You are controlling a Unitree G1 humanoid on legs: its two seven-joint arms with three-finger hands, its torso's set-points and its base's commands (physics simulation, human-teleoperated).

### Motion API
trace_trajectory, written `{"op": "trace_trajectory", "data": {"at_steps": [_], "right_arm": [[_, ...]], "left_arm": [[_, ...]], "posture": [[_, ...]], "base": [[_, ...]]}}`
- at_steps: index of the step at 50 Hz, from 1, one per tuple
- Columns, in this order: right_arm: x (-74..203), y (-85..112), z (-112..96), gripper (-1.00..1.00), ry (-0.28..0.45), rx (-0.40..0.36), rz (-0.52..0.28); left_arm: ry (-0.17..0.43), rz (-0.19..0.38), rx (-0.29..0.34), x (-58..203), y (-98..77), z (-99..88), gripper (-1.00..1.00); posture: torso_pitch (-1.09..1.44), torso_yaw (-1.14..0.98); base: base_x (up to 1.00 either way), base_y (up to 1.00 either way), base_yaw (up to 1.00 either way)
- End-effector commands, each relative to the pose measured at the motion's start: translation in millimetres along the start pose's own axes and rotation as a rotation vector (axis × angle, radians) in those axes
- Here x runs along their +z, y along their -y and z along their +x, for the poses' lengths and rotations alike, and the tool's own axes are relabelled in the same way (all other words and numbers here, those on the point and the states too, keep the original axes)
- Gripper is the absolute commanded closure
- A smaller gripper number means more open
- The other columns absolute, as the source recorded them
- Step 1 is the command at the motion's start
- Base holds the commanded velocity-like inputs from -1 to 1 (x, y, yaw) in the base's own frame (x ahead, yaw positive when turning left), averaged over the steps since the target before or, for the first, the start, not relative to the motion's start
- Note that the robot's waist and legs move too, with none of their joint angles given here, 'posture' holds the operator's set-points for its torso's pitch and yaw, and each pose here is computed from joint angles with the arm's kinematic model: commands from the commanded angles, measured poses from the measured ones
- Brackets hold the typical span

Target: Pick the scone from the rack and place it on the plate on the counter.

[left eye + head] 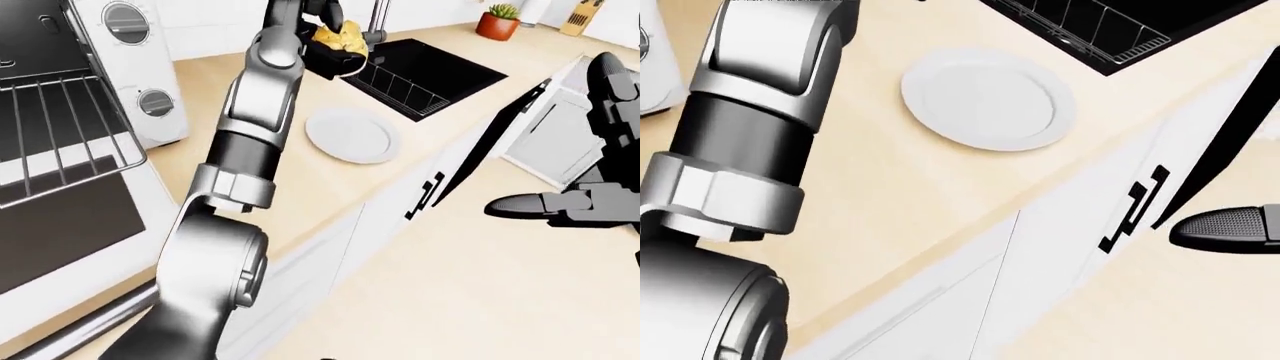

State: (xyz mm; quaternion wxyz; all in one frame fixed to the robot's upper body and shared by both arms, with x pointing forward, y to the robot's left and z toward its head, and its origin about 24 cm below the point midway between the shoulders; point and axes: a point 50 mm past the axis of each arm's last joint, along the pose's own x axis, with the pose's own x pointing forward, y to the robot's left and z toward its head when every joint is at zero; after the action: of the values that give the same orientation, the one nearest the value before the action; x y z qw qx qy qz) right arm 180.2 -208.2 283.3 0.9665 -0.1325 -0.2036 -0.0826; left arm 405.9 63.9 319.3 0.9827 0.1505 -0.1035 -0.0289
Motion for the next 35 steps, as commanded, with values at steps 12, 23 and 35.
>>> {"op": "trace_trajectory", "data": {"at_steps": [12,23,35], "right_arm": [[7,5.6,0,-1.00,0.053,-0.042,-0.007],[6,5.1,-2,-1.00,0.051,-0.041,-0.006],[3,2.1,1,-1.00,0.046,-0.041,-0.005]], "left_arm": [[0.043,-0.022,0.050,-8,-3.8,11.6,1.00],[-0.014,-0.045,0.088,-38,-3.7,13.4,1.00],[-0.029,-0.070,0.098,-56,2.1,11.3,1.00]], "posture": [[0.00,-0.93],[0.00,-0.96],[0.00,-0.97]], "base": [[0.00,0.00,0.00],[0.00,0.00,0.00],[0.00,0.00,0.00]]}}
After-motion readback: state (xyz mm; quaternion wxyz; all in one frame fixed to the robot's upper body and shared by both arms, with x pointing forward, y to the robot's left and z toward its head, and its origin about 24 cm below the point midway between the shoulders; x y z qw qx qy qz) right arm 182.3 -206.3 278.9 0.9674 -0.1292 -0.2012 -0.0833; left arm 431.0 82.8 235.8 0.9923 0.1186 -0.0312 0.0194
